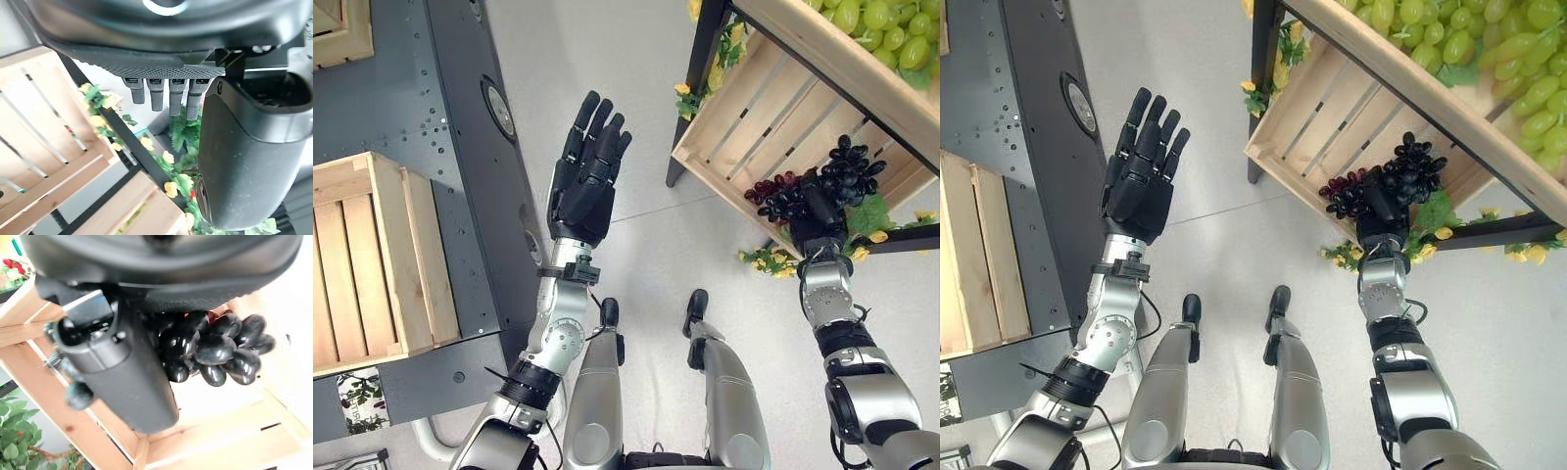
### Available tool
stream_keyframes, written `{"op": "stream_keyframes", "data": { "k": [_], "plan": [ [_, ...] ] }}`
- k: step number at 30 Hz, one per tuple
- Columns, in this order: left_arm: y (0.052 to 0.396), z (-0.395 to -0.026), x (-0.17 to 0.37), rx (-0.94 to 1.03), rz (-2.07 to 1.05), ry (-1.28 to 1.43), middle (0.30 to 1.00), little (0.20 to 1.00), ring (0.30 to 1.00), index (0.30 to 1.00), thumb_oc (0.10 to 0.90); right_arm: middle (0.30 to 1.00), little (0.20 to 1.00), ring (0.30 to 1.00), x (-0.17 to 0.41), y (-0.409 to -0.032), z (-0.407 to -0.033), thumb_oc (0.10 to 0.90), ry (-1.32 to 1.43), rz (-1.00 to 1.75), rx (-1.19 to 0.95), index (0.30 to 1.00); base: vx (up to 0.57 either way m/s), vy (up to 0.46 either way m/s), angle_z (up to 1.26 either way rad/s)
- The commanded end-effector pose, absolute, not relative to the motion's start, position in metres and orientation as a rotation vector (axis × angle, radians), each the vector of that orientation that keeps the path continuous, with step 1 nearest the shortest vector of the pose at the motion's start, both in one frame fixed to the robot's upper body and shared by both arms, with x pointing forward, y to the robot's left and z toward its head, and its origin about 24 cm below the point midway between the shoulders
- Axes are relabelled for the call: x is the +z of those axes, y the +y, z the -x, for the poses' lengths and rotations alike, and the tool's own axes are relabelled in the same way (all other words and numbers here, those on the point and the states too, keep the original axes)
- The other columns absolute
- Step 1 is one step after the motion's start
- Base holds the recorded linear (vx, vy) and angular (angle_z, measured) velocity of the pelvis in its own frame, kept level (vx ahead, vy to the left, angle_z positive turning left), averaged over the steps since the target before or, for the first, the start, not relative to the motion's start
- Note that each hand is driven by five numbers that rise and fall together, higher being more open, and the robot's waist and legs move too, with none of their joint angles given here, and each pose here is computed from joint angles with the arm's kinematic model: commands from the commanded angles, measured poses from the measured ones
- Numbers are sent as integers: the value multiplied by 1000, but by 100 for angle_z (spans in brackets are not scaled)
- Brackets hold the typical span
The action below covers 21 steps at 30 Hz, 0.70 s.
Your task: Pick up the fruits from the basket on one side to the basket on the other side
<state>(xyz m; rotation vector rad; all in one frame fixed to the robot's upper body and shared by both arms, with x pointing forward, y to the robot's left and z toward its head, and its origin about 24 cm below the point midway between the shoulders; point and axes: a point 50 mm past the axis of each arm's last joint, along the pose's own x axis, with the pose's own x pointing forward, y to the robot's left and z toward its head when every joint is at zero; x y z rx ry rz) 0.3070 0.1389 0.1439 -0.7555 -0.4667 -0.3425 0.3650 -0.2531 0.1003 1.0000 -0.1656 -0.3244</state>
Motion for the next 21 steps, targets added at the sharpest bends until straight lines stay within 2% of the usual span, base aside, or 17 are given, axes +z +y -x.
{"op": "stream_keyframes", "data": {
  "k": [1,9,11,14,21],
  "plan": [
    [129,-294,189,-504,757,-667,900,900,900,900,800,900,900,900,189,-286,-366,800,-499,-926,-284,900,0,0,0],
    [129,-295,189,-502,740,-639,900,900,900,900,800,900,900,900,208,-293,-365,800,-551,-902,-313,900,-1,-31,3],
    [130,-294,189,-504,741,-636,900,900,900,900,800,900,900,900,214,-292,-365,800,-547,-845,-313,900,-10,-25,10],
    [132,-293,189,-511,734,-631,900,900,900,900,800,900,900,900,225,-289,-366,800,-496,-524,-356,900,-3,-19,4],
    [131,-293,188,-514,720,-618,900,900,900,900,800,900,900,900,236,-291,-365,800,-509,-442,-370,900,0,-15,0]
  ]
}}
